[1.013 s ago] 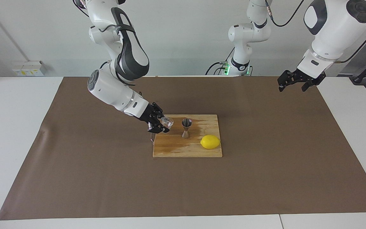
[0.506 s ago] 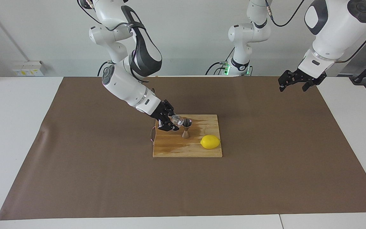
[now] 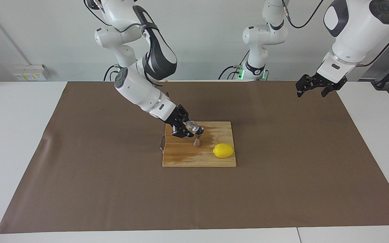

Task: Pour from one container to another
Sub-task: 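Move the clear glass above the metal cup with the right gripper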

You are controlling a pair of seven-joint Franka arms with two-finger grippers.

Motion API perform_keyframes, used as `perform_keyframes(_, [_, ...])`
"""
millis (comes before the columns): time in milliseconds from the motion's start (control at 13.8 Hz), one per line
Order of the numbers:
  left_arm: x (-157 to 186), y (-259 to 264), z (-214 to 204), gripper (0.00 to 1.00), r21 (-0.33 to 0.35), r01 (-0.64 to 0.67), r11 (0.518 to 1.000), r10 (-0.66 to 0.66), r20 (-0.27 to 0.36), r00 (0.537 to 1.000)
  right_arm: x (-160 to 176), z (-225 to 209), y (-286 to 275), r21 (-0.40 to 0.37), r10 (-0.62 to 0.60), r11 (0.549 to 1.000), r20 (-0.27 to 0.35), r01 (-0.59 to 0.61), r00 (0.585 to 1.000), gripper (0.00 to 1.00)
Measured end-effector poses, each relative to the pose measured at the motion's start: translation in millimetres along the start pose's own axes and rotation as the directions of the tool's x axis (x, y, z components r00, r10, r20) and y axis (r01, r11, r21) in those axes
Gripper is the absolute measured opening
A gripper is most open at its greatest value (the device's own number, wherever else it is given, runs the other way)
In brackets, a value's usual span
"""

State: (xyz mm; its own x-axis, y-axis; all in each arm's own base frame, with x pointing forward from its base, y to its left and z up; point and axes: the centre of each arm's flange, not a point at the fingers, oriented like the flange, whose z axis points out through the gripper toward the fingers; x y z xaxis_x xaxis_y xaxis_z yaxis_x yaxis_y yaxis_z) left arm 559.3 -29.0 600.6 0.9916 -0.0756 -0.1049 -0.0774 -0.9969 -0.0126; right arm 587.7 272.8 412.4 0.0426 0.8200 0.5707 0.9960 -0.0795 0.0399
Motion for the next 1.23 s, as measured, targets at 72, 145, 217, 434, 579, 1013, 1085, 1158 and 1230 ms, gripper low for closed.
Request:
perform_keyframes(72, [0.0,0.0,0.0,1.0,0.0,0.0,1.0,0.0,0.0,1.0,1.3,1.1,-1.1,0.002,0.009,1.0,0.008,-0.009,1.0,0.49])
perform_keyframes(145, [0.0,0.0,0.0,1.0,0.0,0.0,1.0,0.0,0.0,1.0,3.2,2.5,-2.6,0.003,0.017,1.0,0.018,-0.017,1.0,0.49])
perform_keyframes(217, [0.0,0.0,0.0,1.0,0.0,0.0,1.0,0.0,0.0,1.0,5.9,4.5,-4.6,0.006,0.023,1.0,0.029,-0.024,0.999,0.49])
perform_keyframes(434, [0.0,0.0,0.0,1.0,0.0,0.0,1.0,0.0,0.0,1.0,13.5,9.8,-10.4,0.005,0.04,0.999,0.081,-0.041,0.996,0.49])
perform_keyframes(579, [0.0,0.0,0.0,1.0,0.0,0.0,1.0,0.0,0.0,1.0,14.8,10.6,-11.3,0.004,0.039,0.999,0.091,-0.04,0.995,0.49])
perform_keyframes(1013, [0.0,0.0,0.0,1.0,0.0,0.0,1.0,0.0,0.0,1.0,8.9,7.2,-7.6,-0.006,0.02,1.0,0.125,-0.019,0.992,0.49])
perform_keyframes(1085, [0.0,0.0,0.0,1.0,0.0,0.0,1.0,0.0,0.0,1.0,8.8,7.1,-7.5,-0.006,0.015,1.0,0.13,-0.014,0.991,0.49])
perform_keyframes(1158, [0.0,0.0,0.0,1.0,0.0,0.0,1.0,0.0,0.0,1.0,9.1,6.9,-7.5,-0.006,0.011,1.0,0.133,-0.01,0.991,0.49])
perform_keyframes(1230, [0.0,0.0,0.0,1.0,0.0,0.0,1.0,0.0,0.0,1.0,10.0,6.7,-7.6,-0.005,0.008,1.0,0.135,-0.007,0.991,0.49])
